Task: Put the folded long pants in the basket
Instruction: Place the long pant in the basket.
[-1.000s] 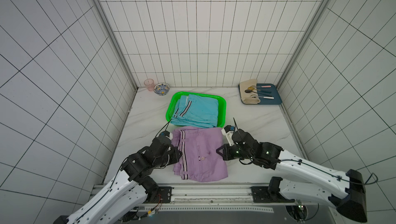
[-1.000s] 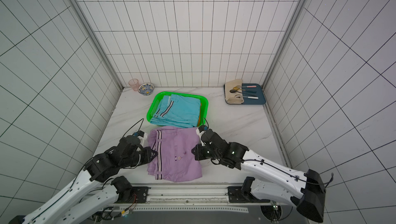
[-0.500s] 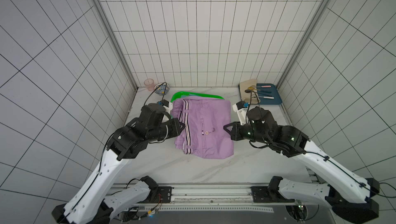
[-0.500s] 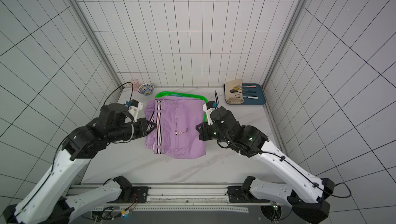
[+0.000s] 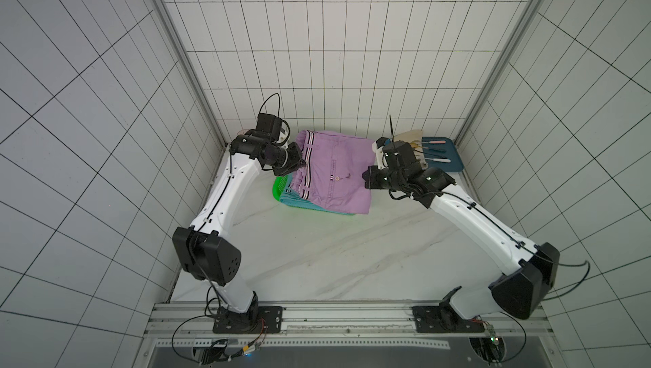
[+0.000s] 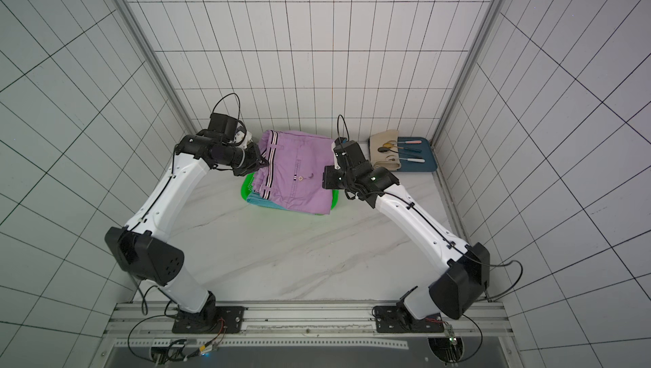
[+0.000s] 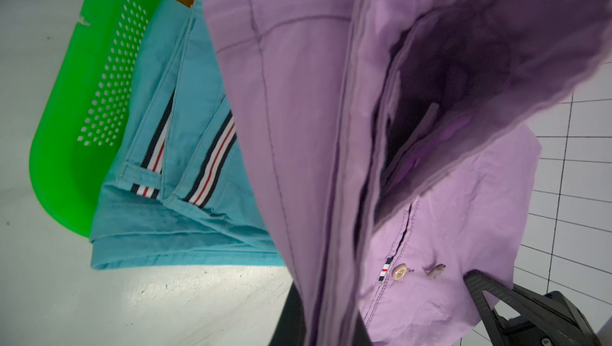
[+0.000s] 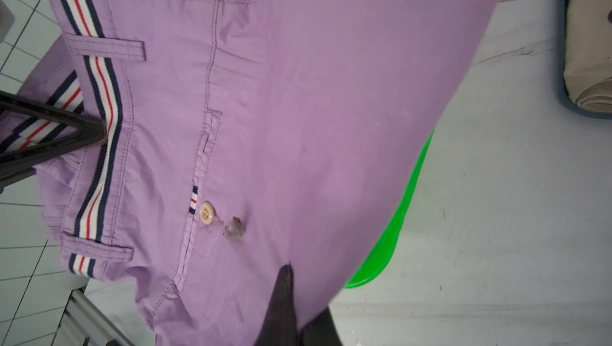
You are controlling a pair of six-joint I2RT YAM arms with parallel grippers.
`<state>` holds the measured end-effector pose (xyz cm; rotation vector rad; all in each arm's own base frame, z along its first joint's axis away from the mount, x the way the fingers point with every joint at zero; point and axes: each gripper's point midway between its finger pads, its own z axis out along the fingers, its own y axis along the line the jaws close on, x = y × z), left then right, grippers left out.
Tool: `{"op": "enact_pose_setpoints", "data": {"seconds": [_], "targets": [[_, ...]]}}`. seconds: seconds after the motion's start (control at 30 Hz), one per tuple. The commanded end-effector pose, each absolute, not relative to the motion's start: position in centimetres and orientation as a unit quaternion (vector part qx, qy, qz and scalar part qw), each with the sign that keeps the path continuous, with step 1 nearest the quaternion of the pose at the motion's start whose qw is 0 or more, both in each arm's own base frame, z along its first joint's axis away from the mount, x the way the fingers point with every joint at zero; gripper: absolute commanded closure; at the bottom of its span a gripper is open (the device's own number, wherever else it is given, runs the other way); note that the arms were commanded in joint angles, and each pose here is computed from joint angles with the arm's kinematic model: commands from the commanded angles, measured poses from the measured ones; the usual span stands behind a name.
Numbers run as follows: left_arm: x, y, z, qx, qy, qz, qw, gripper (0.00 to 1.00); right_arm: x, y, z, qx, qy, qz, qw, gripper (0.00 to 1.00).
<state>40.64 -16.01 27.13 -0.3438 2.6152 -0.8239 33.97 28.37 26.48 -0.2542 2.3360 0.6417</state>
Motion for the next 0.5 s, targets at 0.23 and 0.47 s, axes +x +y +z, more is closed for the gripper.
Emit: {"op": "enact_pose_setpoints", "data": {"seconds": [0.23, 0.47], "targets": [[44.7, -11.2, 16.7, -0.183, 0.931, -0.3, 0.097, 1.0, 39.4, 28.3, 17.5, -0.073, 0.913, 0.269, 0.299, 1.0], [45.9, -11.9, 13.9, -0.174, 0.939, -0.284, 0.08, 1.0, 39.9, 29.3, 13.8, -0.063, 0.921, 0.283, 0.259, 1.0]]}}
